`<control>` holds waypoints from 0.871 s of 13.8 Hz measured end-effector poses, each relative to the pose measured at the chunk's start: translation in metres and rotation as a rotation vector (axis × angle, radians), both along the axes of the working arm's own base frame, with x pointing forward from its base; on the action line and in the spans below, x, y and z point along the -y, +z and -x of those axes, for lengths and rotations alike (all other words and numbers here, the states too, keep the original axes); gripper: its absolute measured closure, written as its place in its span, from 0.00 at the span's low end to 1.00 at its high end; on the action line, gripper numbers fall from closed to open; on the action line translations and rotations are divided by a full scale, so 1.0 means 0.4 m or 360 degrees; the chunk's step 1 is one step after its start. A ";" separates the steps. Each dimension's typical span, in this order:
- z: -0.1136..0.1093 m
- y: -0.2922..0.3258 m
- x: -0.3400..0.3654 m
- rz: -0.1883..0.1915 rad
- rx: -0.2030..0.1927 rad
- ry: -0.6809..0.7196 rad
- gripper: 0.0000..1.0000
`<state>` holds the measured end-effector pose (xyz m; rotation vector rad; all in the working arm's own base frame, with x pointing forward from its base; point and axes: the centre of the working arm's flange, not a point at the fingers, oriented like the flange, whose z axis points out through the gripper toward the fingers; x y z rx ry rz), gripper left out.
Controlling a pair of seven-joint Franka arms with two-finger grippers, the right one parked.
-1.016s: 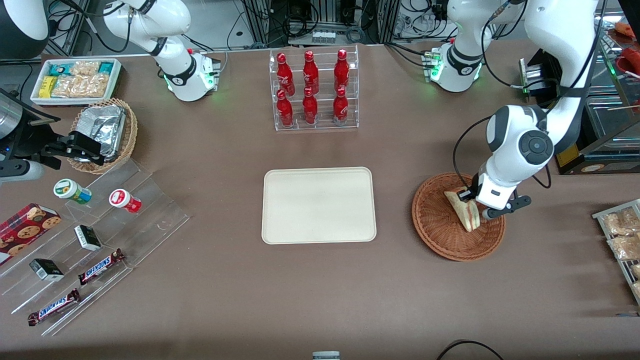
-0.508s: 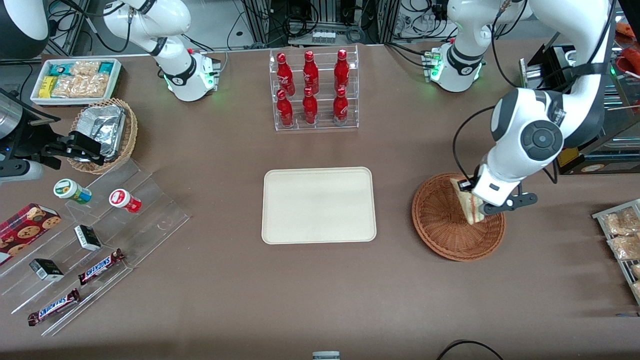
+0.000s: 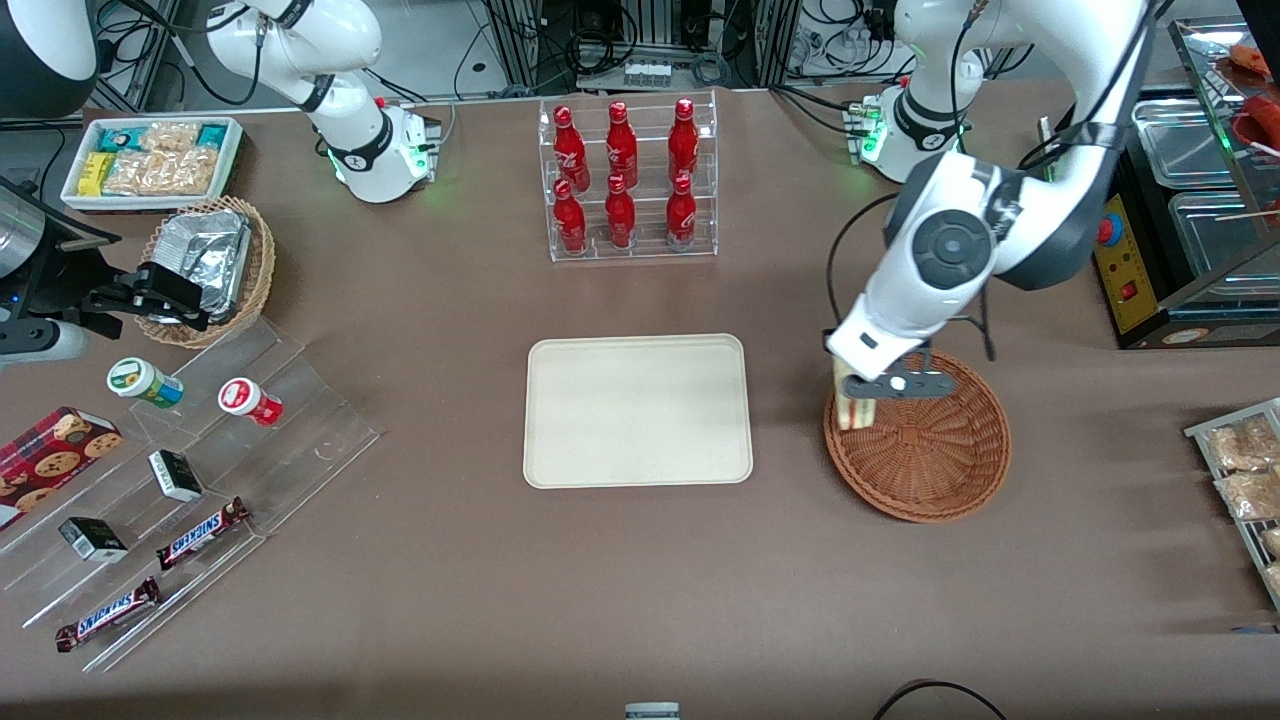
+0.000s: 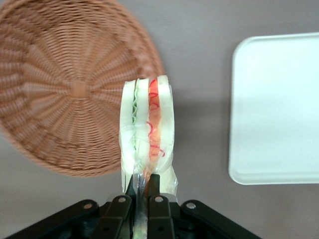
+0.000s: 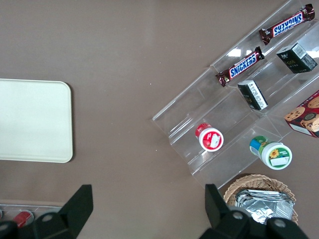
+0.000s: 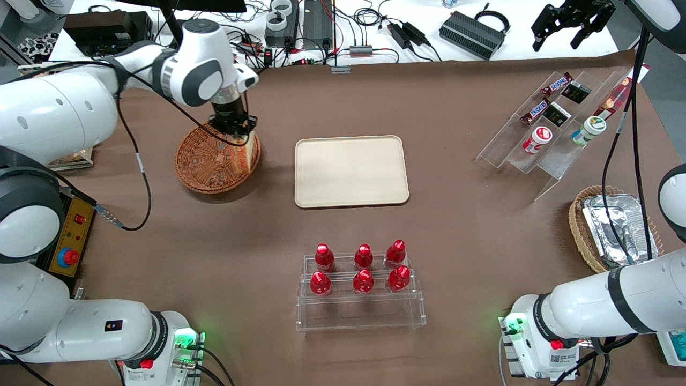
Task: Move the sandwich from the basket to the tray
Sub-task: 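Lift the sandwich and carry it over the cream tray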
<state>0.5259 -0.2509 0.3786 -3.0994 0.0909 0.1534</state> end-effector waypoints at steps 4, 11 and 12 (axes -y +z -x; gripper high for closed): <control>0.024 -0.064 0.137 0.0151 0.0051 -0.0122 0.90; 0.046 -0.154 0.306 0.0141 0.0120 -0.0045 0.90; 0.054 -0.169 0.337 0.0117 0.0149 -0.0022 0.90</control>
